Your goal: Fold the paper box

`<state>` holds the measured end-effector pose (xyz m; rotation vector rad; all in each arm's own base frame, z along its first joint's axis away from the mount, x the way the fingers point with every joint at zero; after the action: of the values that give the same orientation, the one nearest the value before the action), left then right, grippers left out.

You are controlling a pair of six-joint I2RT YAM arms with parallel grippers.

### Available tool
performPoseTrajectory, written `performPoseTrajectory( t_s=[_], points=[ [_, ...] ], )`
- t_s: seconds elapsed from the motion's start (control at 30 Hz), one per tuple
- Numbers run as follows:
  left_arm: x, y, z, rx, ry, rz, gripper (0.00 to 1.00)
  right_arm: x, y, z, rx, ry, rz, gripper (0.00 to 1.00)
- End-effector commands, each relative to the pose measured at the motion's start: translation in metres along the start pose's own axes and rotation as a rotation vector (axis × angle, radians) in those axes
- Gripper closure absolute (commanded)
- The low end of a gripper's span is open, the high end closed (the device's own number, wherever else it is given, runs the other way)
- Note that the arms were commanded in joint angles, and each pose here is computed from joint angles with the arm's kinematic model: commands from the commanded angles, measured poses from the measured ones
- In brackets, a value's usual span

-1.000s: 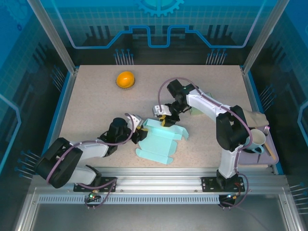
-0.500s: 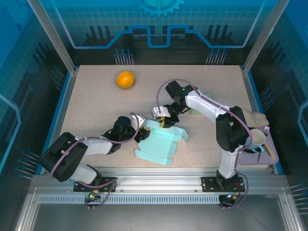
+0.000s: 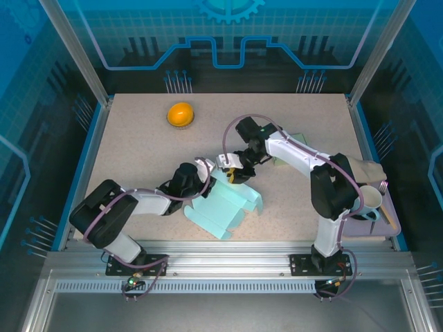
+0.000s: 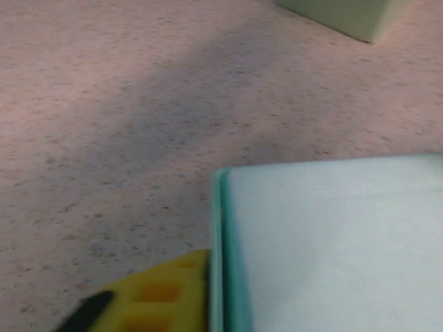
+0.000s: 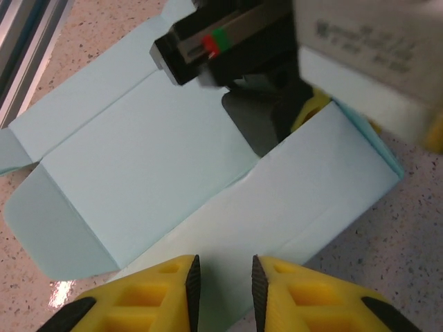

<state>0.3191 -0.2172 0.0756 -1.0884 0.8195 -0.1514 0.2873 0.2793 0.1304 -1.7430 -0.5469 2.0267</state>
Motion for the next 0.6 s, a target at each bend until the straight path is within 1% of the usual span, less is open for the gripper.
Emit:
performPoseTrajectory(
  t_s=[0.0, 0.03, 0.17, 0.27, 0.43, 0.5, 0.57],
  points=[
    [0.004, 0.015, 0.013, -0.018, -0.169, 0.115, 0.98, 0.005, 0.01, -0.006, 0.069, 0.047, 0.048, 0.73],
    [0.003, 0.019, 0.016, -0.026, -0.213, 0.148, 1.0, 0.002, 0.008, -0.006, 0.086, 0.046, 0.028, 0.72],
    [0.002, 0.037, 0.023, -0.083, -0.309, 0.215, 1.0, -0.007, 0.002, -0.009, 0.117, 0.069, -0.022, 0.72],
    [0.003, 0.045, 0.023, -0.123, -0.327, 0.24, 1.0, -0.009, 0.001, -0.014, 0.154, 0.094, -0.029, 0.71],
    [0.003, 0.045, 0.021, -0.146, -0.316, 0.234, 1.0, -0.009, 0.002, -0.02, 0.244, 0.121, -0.032, 0.69],
    [0.003, 0.043, 0.019, -0.154, -0.299, 0.211, 0.96, -0.007, 0.004, -0.021, 0.265, 0.126, -0.028, 0.69],
    [0.004, 0.04, 0.014, -0.152, -0.264, 0.19, 0.85, -0.003, 0.008, -0.021, 0.275, 0.125, -0.022, 0.69]
  ],
)
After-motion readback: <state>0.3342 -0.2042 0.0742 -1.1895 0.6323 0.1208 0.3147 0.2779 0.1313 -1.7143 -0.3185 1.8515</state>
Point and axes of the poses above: each hand's point on the last joint's axis, 136 mm out from that joint toward the fingers, its own x axis out along the fingers, its own z axis along the line the jaws close on, y = z × x, the point moved 2 cm from there along -x, back along the fingers, and after that the axes turned 15 degrees about x, right-handed, at the moved point
